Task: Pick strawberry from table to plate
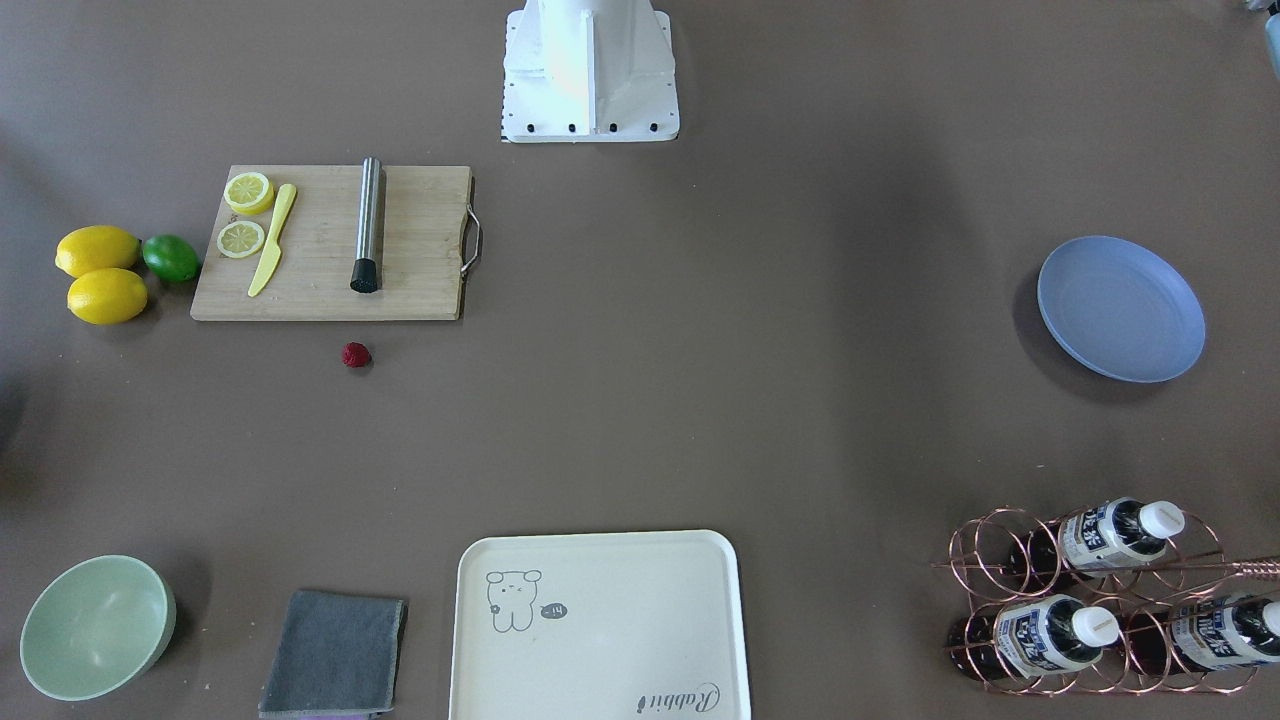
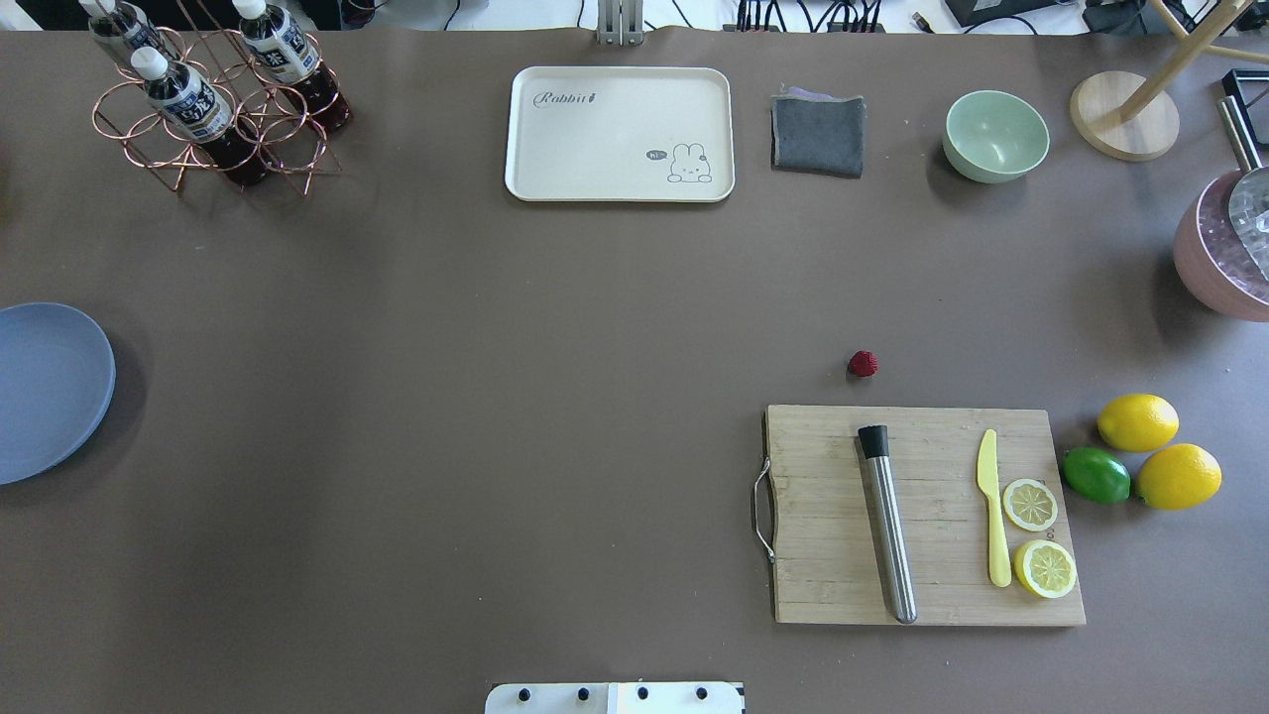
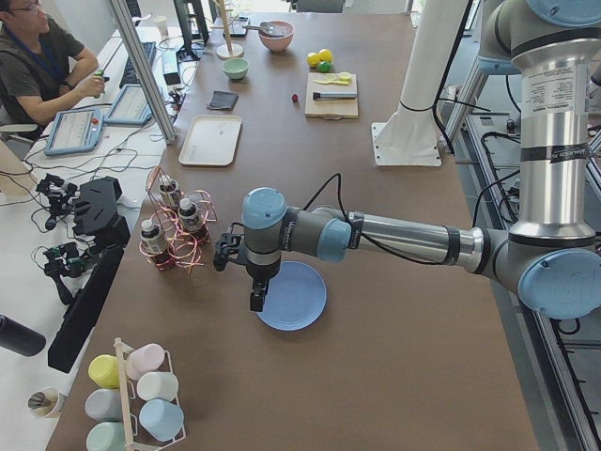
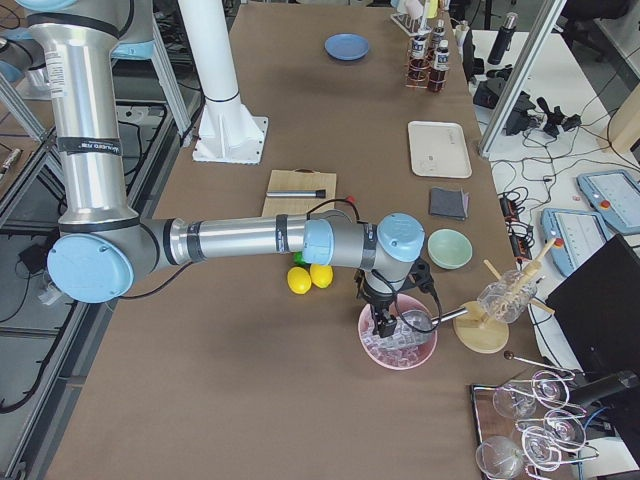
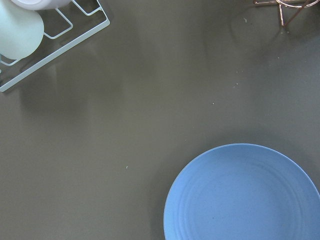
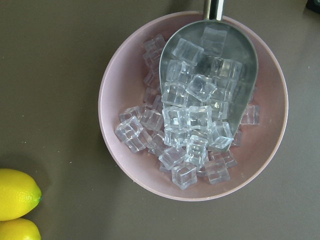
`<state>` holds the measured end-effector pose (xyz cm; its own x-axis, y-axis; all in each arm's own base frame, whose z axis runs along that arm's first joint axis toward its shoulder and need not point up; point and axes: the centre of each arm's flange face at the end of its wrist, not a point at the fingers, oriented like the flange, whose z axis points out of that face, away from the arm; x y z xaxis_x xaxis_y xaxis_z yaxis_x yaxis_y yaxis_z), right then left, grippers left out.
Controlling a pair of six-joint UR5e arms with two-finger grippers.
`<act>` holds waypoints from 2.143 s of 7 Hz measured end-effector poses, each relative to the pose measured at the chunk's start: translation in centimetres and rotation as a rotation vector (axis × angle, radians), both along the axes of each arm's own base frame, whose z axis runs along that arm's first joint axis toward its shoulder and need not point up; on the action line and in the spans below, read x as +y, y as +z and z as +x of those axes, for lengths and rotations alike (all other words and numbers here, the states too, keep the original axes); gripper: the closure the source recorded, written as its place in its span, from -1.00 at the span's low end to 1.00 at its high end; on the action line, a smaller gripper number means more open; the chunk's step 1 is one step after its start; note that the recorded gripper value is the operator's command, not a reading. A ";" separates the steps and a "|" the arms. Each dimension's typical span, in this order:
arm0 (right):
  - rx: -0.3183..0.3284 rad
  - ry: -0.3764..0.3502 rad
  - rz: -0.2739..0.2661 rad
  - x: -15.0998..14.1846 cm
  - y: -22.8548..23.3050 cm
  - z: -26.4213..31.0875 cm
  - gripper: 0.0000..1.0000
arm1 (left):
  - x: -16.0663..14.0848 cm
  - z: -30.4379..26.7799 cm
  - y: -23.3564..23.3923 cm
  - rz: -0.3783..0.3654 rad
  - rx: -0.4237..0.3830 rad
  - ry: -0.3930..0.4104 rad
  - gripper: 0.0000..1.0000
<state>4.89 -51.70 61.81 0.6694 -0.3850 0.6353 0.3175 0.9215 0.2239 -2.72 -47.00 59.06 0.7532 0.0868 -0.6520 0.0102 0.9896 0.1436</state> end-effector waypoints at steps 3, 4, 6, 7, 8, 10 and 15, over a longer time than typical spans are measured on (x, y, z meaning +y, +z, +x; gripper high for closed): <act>-0.002 -0.003 0.001 0.0 -0.1 -0.2 -1.00 | 1.2 0.1 0.5 -0.008 0.014 0.005 -0.95; -0.003 -0.003 0.005 -0.1 -0.2 -0.2 -1.00 | 1.3 0.2 0.8 -0.012 0.016 0.008 -0.95; -0.004 0.001 0.006 -0.1 -0.5 -0.2 -1.00 | 1.3 0.3 0.9 -0.007 0.017 0.011 -0.95; -0.004 0.008 0.000 -0.1 -0.5 -0.2 -1.00 | 1.4 0.3 1.0 -0.010 0.017 0.011 -0.95; -0.004 0.011 -0.004 -0.1 -0.5 -0.2 -1.00 | 1.4 0.3 1.1 -0.012 0.017 0.010 -0.95; -0.004 0.013 -0.008 -0.1 -0.4 -0.2 -1.00 | 1.3 0.3 0.9 -0.008 0.017 0.010 -0.95; -0.004 0.013 -0.017 0.0 0.1 -0.2 -1.00 | 0.5 0.7 -0.8 -0.057 0.059 -0.080 -0.95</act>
